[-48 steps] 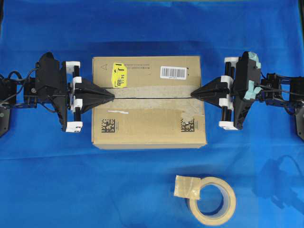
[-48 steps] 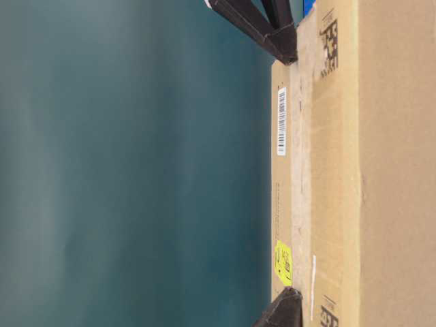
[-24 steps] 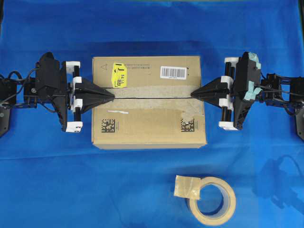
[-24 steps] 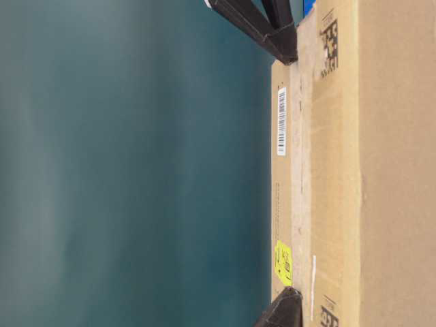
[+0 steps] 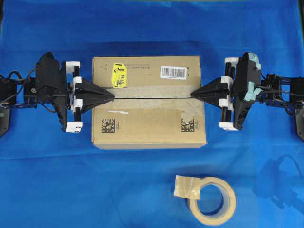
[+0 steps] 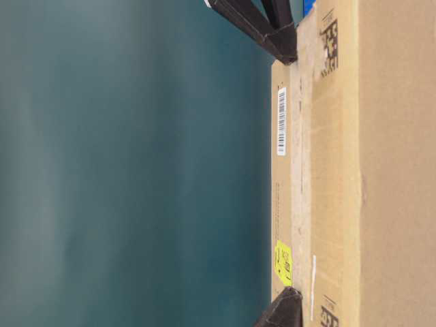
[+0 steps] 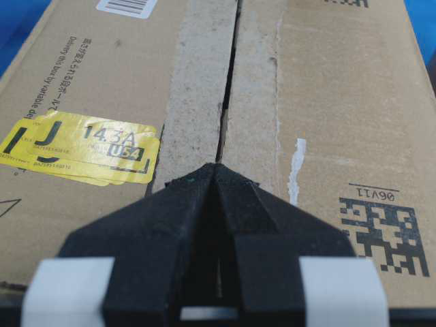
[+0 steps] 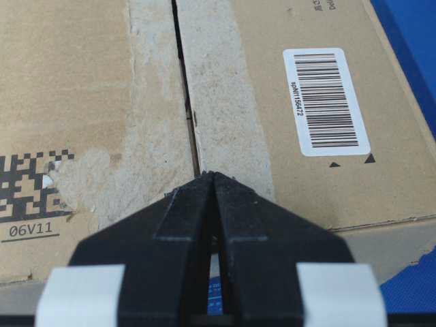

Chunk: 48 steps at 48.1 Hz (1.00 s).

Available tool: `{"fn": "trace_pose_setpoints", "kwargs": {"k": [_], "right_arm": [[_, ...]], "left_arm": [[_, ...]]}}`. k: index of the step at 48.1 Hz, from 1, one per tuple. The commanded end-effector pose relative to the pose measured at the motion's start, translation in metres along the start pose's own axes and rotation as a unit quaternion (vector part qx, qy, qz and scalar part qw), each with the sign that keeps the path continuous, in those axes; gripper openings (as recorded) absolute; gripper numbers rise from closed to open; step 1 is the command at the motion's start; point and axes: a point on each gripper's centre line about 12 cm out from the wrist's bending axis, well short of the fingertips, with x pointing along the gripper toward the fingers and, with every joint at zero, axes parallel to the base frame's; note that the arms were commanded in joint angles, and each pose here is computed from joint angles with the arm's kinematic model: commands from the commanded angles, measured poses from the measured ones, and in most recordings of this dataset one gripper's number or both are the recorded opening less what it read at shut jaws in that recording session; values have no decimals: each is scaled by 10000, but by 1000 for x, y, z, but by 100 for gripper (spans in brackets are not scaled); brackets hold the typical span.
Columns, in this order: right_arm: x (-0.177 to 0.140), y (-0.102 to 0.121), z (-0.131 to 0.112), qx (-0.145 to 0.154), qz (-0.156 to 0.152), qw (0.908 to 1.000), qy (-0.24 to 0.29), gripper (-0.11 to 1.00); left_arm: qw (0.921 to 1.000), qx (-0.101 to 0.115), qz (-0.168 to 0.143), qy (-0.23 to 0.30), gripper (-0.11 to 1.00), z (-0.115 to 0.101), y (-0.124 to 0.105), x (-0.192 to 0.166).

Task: Close the cardboard box.

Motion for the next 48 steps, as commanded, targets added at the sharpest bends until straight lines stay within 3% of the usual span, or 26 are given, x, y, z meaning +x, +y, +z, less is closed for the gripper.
{"fn": "trace_pose_setpoints", "kwargs": {"k": [1, 48], "right_arm": [[-1, 5, 10, 1, 71, 9998, -174, 0], [-2, 6, 14, -16, 94, 9996, -270, 0]], "left_arm": [[10000, 14, -52, -49, 0, 3, -3, 2], [9999, 29, -86, -45, 0, 3, -5, 2]]}}
